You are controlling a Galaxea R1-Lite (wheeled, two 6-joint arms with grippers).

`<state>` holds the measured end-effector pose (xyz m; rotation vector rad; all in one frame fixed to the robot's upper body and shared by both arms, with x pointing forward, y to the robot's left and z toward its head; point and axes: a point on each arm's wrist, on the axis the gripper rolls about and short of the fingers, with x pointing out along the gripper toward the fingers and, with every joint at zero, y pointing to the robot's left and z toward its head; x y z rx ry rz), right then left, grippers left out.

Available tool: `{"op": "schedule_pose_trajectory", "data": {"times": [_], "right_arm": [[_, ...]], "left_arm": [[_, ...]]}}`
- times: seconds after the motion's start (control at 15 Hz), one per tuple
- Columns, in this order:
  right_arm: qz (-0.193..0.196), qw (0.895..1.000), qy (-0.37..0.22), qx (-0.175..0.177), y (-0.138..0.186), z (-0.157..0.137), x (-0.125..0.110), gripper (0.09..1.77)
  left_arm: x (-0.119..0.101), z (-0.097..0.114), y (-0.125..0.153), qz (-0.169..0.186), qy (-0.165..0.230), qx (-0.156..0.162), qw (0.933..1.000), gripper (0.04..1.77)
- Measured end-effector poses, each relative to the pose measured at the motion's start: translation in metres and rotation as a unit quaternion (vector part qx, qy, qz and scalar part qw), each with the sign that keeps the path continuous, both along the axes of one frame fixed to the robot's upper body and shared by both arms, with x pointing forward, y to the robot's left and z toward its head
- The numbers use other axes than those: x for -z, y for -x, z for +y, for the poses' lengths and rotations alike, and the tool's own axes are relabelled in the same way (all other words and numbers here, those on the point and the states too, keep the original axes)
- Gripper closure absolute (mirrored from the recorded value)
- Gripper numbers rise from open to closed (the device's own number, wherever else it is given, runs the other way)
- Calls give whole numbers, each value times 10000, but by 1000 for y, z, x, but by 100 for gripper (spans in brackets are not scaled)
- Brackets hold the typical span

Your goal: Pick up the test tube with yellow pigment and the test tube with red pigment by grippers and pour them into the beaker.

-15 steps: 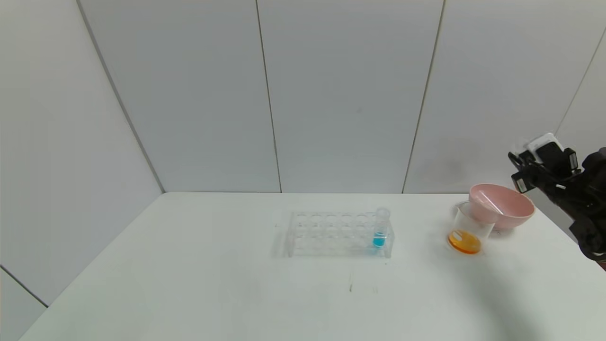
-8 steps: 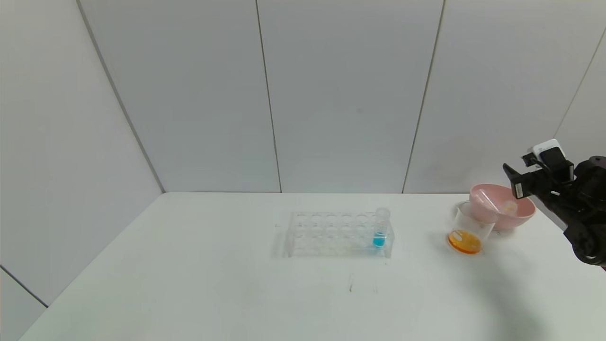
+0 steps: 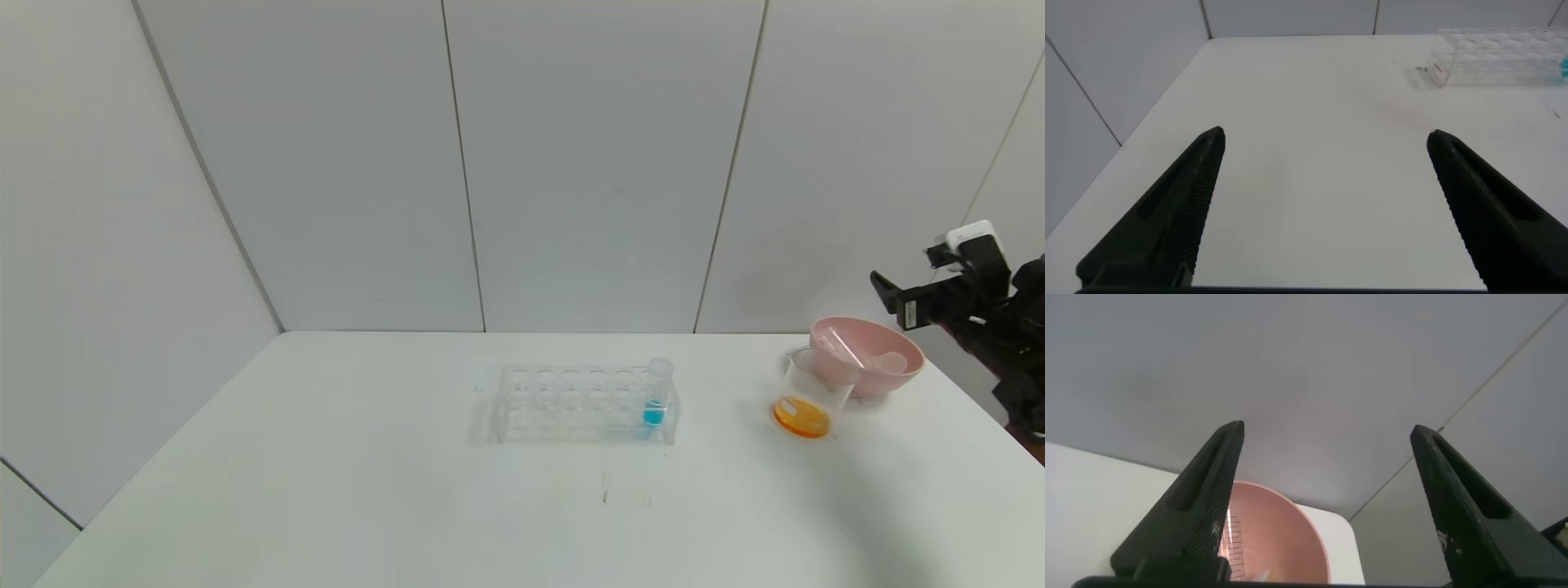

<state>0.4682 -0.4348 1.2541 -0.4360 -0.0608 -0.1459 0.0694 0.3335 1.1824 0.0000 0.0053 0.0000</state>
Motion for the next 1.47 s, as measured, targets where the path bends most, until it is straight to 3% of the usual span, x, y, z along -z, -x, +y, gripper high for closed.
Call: {"op": "schedule_pose_trajectory", "data": {"times": [0.2, 0.4, 0.6, 0.93, 1.13, 1.27, 1.47], "right_arm": [[-193, 9973, -680, 206, 36, 2, -52, 32], [-320, 9933, -1054, 359, 100, 21, -101, 26], [-430, 9905, -1246, 387, 178, 53, -124, 23], [-832, 9848, -1501, 281, 297, 86, -100, 19], [-1179, 9778, -1724, 145, 346, 93, -82, 18], [-1348, 9746, -1787, -12, 368, 95, -64, 17], [-1065, 9773, -1828, -61, 376, 96, -18, 16]], "left_arm": [[0, 0, 0, 0, 0, 0, 10000, 5], [0, 0, 0, -2, 0, 0, 10000, 5], [0, 0, 0, 0, 0, 0, 10000, 5], [0, 0, 0, 0, 0, 0, 10000, 5], [0, 0, 0, -2, 0, 0, 10000, 5], [0, 0, 0, 0, 0, 0, 10000, 5], [0, 0, 0, -2, 0, 0, 10000, 5]]}}
